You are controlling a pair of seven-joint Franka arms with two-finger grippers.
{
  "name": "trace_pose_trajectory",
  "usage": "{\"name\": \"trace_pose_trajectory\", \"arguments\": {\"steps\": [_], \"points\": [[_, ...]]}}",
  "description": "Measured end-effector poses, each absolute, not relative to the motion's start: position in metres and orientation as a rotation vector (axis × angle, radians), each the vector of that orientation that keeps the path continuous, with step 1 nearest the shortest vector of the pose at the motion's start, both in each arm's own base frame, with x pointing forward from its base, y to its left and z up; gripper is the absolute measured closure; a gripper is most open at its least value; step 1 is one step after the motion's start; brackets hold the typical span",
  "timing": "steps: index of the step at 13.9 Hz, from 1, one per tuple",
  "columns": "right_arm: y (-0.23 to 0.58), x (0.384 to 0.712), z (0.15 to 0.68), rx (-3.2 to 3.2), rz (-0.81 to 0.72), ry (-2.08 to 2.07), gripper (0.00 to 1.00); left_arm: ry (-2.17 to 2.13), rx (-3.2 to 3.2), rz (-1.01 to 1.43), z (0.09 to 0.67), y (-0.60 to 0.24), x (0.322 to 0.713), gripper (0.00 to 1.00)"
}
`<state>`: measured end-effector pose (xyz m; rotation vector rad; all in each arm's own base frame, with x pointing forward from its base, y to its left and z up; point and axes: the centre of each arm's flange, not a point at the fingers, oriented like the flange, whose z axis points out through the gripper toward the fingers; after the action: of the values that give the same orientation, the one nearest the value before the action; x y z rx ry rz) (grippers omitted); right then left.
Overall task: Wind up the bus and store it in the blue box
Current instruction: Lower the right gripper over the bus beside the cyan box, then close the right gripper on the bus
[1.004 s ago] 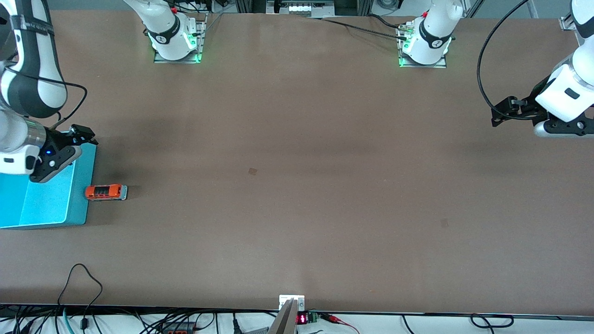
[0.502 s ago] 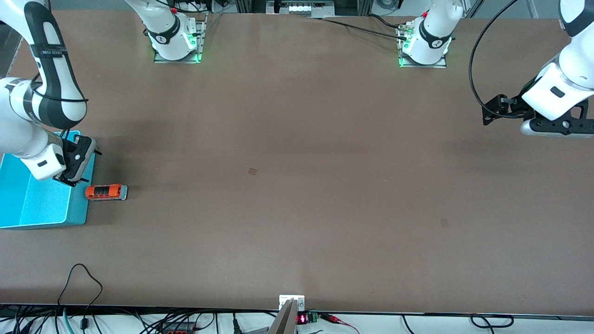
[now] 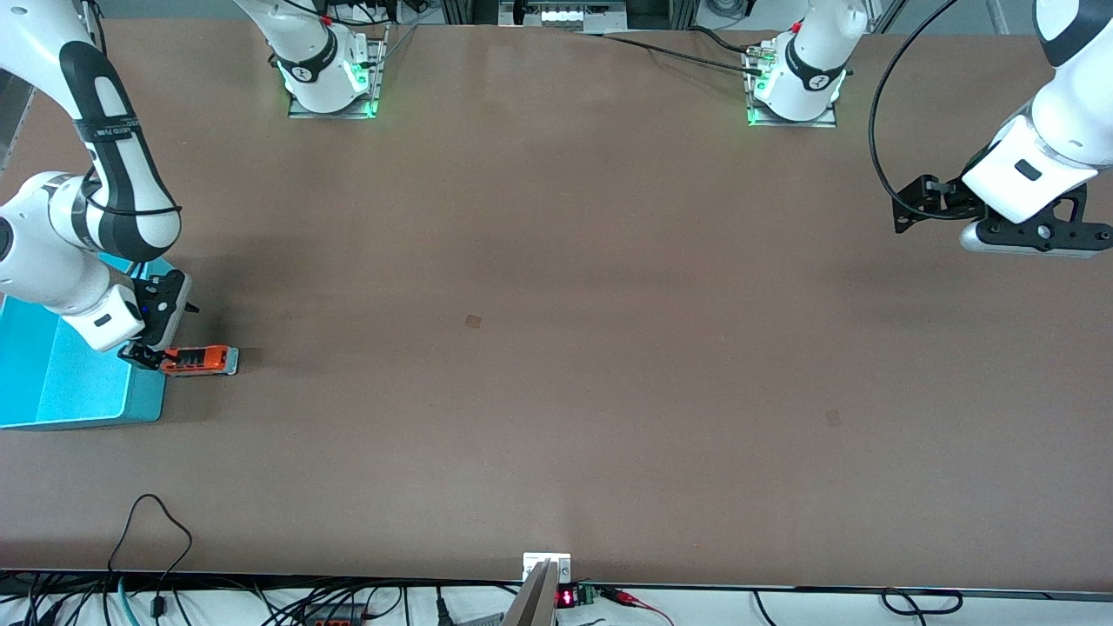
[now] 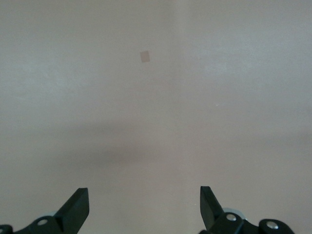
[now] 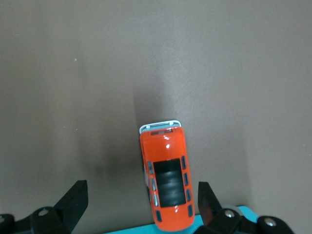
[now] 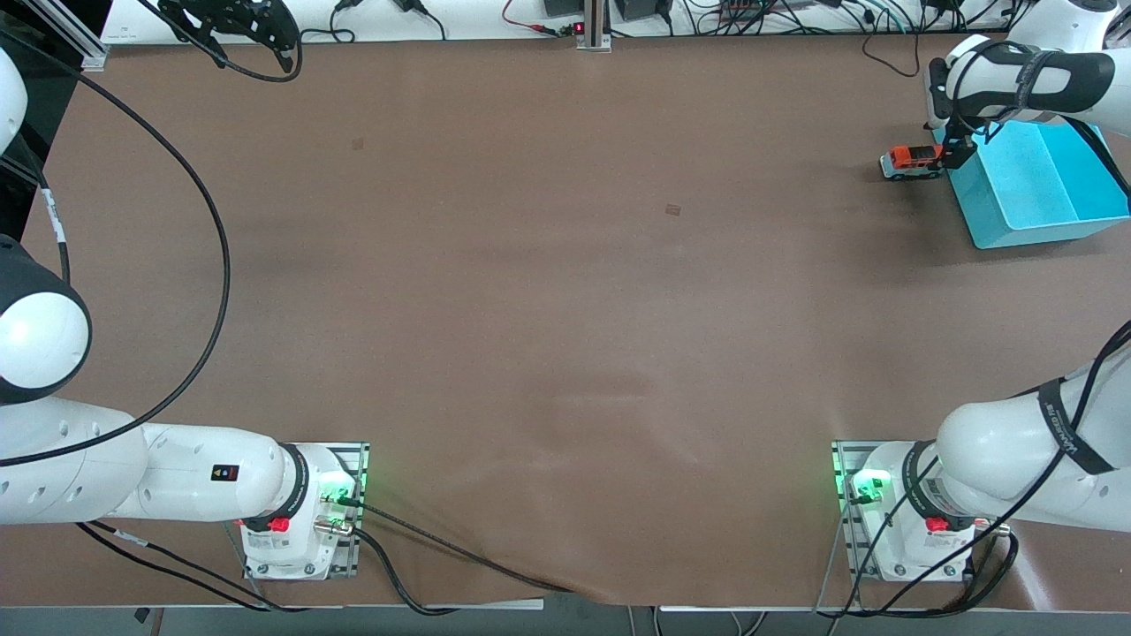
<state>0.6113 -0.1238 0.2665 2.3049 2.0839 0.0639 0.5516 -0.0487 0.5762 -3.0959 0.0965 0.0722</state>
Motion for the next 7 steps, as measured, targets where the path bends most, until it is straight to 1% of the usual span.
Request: {"name": "trace_pose_trajectory", "arguments": {"steps": [7], "points": [[-0.138, 0.628, 0.238, 2.331, 0.097, 2.077, 0.0, 0.1, -3.096, 0.072, 0.576, -0.05, 0.552, 0.0]]}}
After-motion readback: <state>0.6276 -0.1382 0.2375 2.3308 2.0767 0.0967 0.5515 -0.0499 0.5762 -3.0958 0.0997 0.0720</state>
